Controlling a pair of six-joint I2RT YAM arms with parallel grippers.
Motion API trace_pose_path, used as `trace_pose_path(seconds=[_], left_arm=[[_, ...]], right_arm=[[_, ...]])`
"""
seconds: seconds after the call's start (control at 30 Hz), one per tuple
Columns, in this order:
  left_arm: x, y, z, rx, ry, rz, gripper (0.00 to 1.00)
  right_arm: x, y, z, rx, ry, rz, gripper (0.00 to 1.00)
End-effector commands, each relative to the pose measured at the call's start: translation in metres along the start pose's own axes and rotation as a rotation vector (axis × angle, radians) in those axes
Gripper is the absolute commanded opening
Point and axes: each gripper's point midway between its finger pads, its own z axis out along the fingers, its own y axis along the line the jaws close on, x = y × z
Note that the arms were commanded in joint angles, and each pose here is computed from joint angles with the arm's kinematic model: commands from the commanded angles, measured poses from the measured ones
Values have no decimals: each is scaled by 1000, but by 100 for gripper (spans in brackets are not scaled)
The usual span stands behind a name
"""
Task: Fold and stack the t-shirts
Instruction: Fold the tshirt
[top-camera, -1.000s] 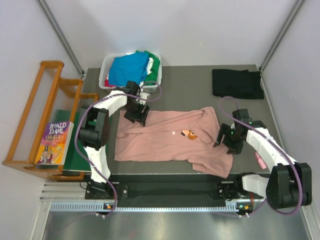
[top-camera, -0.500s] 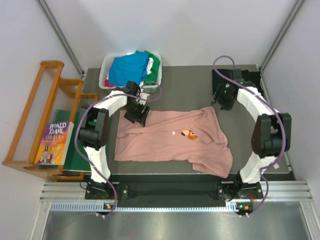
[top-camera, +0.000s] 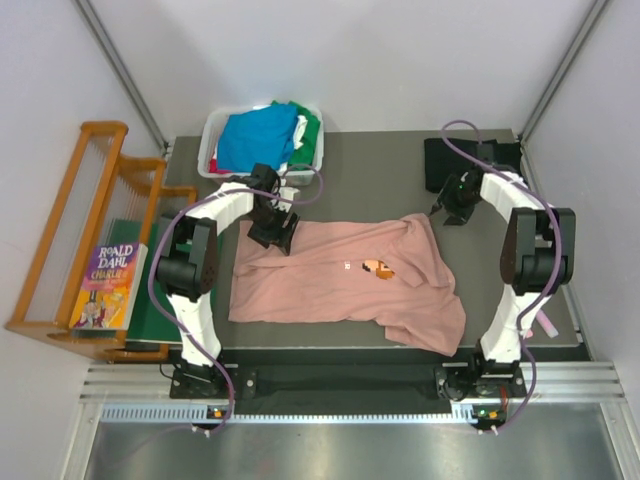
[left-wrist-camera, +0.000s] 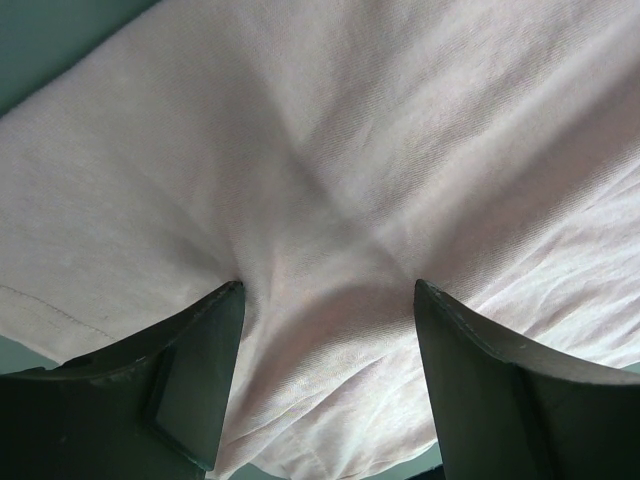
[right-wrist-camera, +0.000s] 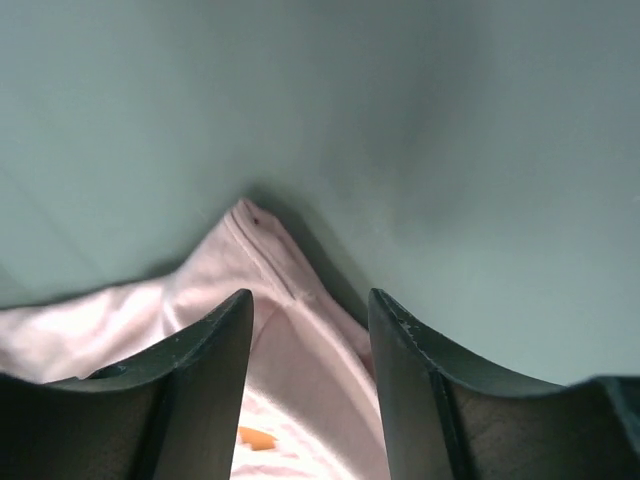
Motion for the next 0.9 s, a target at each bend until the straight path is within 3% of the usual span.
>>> trace_pose_path(seconds=[0.0,0.17,0.63,0.73,0.87], left_arm=[[-6,-3,-15,6,-49,3,73],[-12,-3,-19,3,-59,6,73],[-10,-3,-17,3,-58,5,73],[-9,-2,-16,-2,-54,4,73],[-9,-1,-15,-4,-54,4,73]], right_arm=[[-28,9,-2,-127,-24,51,50],[-16,17,14,-242,88,103,49],[-11,31,12,-334,119,120,52],[-8,29,15,-330,124,127,46],[-2,26,18,-321,138,135,26]])
